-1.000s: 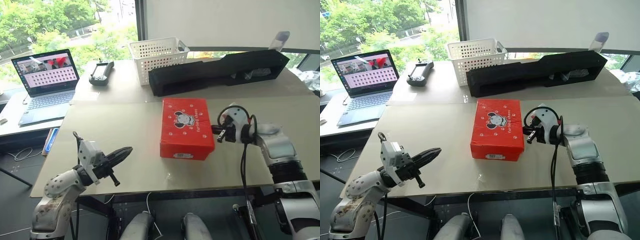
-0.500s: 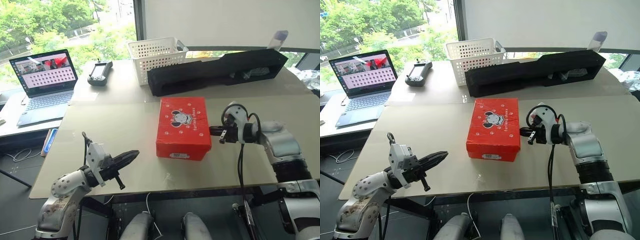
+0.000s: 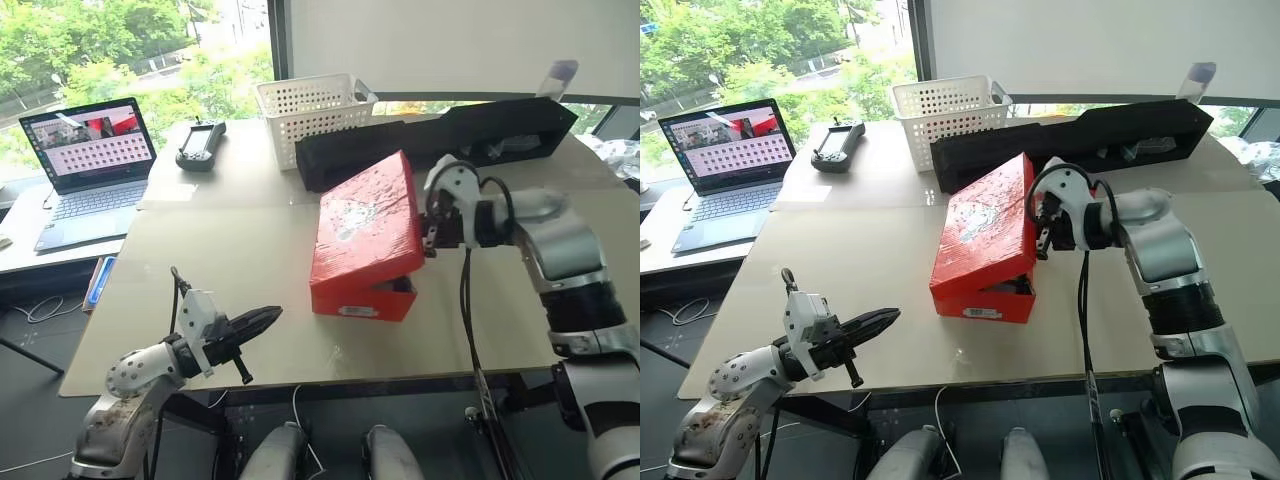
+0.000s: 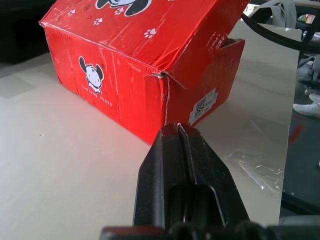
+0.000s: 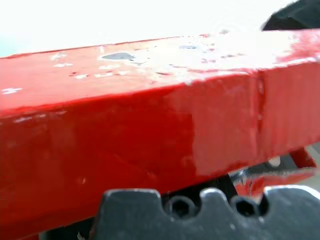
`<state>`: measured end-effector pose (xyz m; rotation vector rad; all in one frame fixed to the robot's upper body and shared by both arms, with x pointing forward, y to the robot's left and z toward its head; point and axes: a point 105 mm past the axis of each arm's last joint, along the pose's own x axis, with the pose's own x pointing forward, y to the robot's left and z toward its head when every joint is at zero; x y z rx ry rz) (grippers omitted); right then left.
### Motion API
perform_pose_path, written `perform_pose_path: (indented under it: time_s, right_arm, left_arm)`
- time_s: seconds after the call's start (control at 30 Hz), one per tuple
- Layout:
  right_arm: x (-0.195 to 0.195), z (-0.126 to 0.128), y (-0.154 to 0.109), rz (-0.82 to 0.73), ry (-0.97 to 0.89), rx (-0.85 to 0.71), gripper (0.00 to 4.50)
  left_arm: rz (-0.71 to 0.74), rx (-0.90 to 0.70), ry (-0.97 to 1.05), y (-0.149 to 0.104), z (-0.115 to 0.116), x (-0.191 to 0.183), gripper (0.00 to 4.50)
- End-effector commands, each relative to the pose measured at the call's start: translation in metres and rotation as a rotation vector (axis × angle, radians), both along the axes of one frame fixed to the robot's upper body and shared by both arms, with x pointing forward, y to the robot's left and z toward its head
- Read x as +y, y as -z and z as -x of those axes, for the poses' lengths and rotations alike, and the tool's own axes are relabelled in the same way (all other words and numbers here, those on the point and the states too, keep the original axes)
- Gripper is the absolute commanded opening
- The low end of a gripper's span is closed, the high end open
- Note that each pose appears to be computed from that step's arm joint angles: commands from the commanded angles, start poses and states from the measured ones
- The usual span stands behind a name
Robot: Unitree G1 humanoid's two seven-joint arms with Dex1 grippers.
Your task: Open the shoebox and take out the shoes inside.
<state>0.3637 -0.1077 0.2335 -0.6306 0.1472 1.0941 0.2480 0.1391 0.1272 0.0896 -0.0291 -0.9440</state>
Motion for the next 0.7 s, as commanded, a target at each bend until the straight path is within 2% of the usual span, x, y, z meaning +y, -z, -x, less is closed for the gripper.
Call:
perform_pose_path:
  time_s: [0.03,0.07,0.1,0.3,0.5,0.6,0.7]
  right_arm:
    - [0.066,0.003,-0.098,-0.301,-0.022,-0.271,0.0]
    - [0.077,0.008,-0.121,-0.452,-0.032,-0.25,0.0]
    - [0.081,0.014,-0.125,-0.488,-0.057,-0.24,0.0]
    - [0.052,0.0,-0.084,-0.363,0.055,-0.182,0.0]
    - [0.024,-0.011,-0.063,-0.308,0.159,-0.15,0.0]
    - [0.013,-0.014,-0.056,-0.272,0.205,-0.138,0.0]
    - [0.004,-0.015,-0.05,-0.234,0.242,-0.114,0.0]
  left_arm:
    - [-0.001,-0.045,0.027,-0.01,0.002,-0.005,0.06]
    - [-0.003,-0.045,0.029,-0.01,0.002,-0.005,0.06]
    - [-0.004,-0.045,0.032,-0.011,0.002,-0.006,0.06]
    - [-0.005,-0.044,0.036,-0.011,0.002,-0.007,0.06]
    - [0.01,-0.042,0.055,-0.015,0.004,-0.01,0.06]
    - [0.03,-0.053,0.065,-0.03,-0.003,-0.004,0.06]
    - [0.008,-0.085,0.065,-0.055,-0.021,0.017,0.06]
